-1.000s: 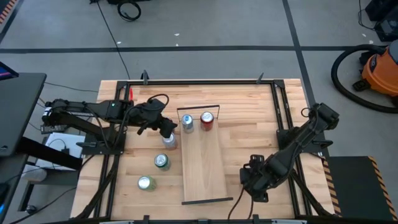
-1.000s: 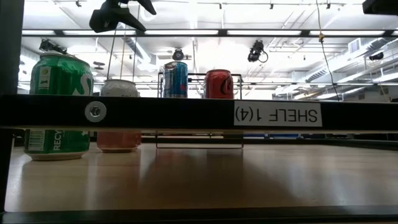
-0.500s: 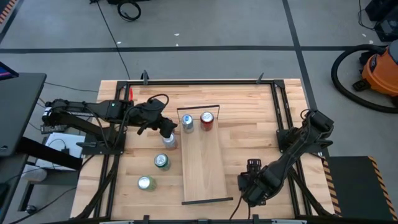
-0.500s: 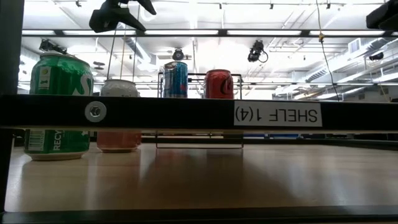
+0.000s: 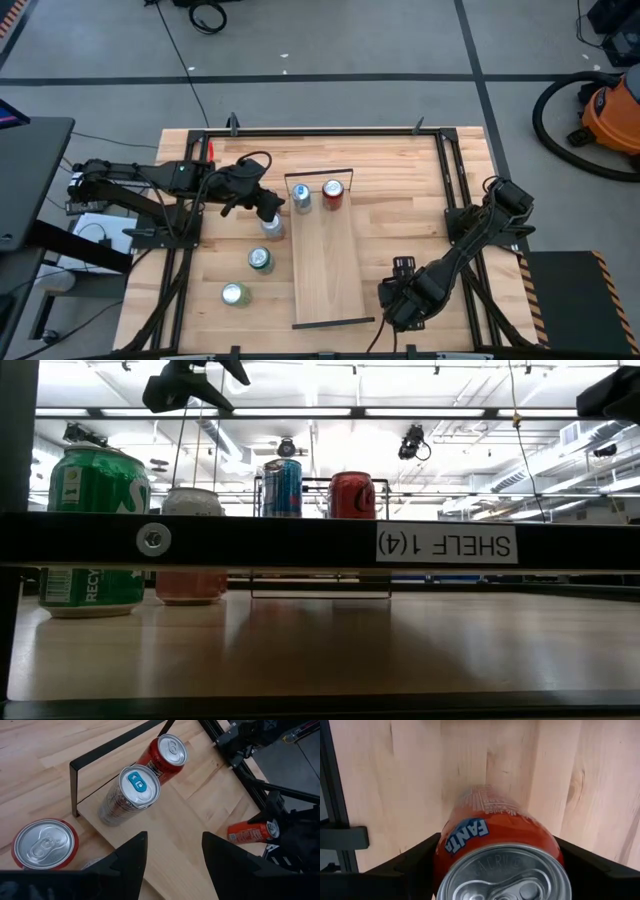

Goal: Place canned beverage on shelf
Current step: Put the bottom red soda can on the shelf

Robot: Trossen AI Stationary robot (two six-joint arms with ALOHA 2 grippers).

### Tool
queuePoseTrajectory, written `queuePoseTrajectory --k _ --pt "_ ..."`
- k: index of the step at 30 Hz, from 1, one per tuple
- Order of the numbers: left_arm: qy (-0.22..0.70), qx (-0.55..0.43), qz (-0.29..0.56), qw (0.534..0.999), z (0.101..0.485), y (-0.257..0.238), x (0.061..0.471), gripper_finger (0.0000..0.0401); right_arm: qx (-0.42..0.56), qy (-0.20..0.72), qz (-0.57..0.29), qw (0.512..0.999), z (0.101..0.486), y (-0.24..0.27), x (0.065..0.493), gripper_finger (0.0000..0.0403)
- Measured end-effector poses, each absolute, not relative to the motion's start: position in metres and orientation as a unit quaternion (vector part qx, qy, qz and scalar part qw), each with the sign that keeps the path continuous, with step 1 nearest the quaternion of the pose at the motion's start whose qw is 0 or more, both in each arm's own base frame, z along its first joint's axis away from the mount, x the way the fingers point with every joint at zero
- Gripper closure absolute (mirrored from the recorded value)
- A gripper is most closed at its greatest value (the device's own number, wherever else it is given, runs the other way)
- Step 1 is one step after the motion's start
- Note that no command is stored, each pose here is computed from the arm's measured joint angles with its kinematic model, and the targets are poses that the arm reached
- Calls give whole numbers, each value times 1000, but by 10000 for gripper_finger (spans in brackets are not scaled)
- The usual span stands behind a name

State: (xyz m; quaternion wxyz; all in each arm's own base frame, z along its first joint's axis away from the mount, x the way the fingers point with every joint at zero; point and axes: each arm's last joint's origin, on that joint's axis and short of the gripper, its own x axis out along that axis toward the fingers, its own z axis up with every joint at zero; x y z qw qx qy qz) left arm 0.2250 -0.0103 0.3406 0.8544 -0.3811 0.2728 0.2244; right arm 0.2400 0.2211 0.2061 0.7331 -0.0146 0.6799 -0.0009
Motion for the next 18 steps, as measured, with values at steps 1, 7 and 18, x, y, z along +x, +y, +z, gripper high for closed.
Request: queuePoseTrajectory --k 1,7,18 --pt "273 -381 224 854 341 -10 225 202 -17 680 1 733 206 221 240 86" --pt "274 -381 225 854 340 -10 225 202 -26 694 10 719 213 211 240 86" --pt "274 -381 225 854 340 -10 225 202 -20 690 40 723 238 162 260 85"
